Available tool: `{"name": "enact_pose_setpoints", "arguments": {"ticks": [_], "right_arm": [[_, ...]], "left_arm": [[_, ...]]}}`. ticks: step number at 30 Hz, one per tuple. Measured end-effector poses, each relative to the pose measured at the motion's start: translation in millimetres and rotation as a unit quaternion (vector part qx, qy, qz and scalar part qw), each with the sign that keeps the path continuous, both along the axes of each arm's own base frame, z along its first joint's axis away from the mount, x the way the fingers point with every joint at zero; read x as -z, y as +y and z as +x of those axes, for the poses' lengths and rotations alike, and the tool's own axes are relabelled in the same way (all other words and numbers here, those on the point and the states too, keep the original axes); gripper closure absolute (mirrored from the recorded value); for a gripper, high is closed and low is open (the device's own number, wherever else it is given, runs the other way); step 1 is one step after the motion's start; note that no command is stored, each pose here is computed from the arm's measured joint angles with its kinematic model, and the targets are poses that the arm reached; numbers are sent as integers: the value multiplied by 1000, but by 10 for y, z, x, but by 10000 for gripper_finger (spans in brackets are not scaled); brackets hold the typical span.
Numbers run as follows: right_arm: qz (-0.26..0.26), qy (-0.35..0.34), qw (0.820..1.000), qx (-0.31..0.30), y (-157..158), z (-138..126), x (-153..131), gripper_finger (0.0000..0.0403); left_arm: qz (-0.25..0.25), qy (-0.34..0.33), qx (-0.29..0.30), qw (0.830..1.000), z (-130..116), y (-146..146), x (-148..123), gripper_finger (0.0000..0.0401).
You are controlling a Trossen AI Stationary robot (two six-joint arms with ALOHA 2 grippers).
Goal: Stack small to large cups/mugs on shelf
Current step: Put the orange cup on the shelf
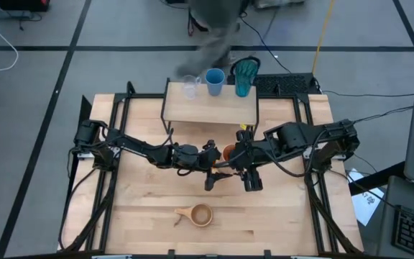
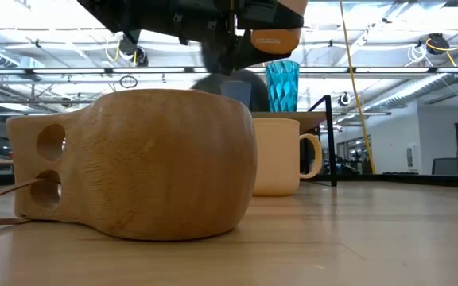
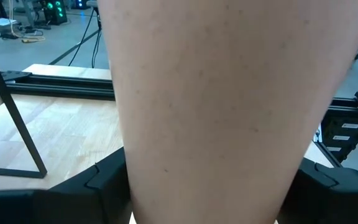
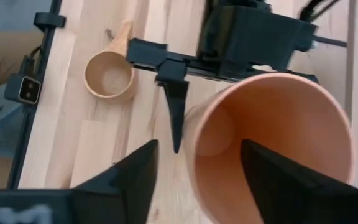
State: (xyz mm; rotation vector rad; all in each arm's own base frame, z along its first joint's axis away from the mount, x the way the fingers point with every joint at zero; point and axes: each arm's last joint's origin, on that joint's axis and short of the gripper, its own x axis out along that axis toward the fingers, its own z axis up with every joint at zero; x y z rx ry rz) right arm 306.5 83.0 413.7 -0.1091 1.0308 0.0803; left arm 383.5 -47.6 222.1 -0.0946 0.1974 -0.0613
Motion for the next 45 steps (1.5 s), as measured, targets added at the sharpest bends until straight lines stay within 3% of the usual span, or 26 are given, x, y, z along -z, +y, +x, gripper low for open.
{"name": "enact_pose_setpoints", "arguments": {"ticks": [6,15,22,30,34,37,41,45], "right_arm": [[6,0,1000,17,-40,11,0,268],[2,1,1000,10,-45,11,2,393],[0,3,1000,8,-46,8,3,402],[0,11,1000,13,-50,-6,11,403],[0,20,1000,17,-54,-22,21,403],[3,23,999,23,-55,-26,23,403],[3,22,1000,22,-47,-27,23,403],[3,22,1000,21,-46,-28,23,403]], "left_arm": [[0,0,0,1000,0,0,0,121],[7,-1,-17,1000,-3,-18,2,83],[6,-8,-12,1000,-7,-62,-11,90],[12,-26,-4,1000,-13,-141,-46,24],[20,-28,-19,999,-16,-149,-48,11],[40,-28,-16,999,-19,-168,-47,30],[47,-29,-17,998,-22,-180,-47,91],[47,-29,-16,998,-21,-180,-47,97]]}}
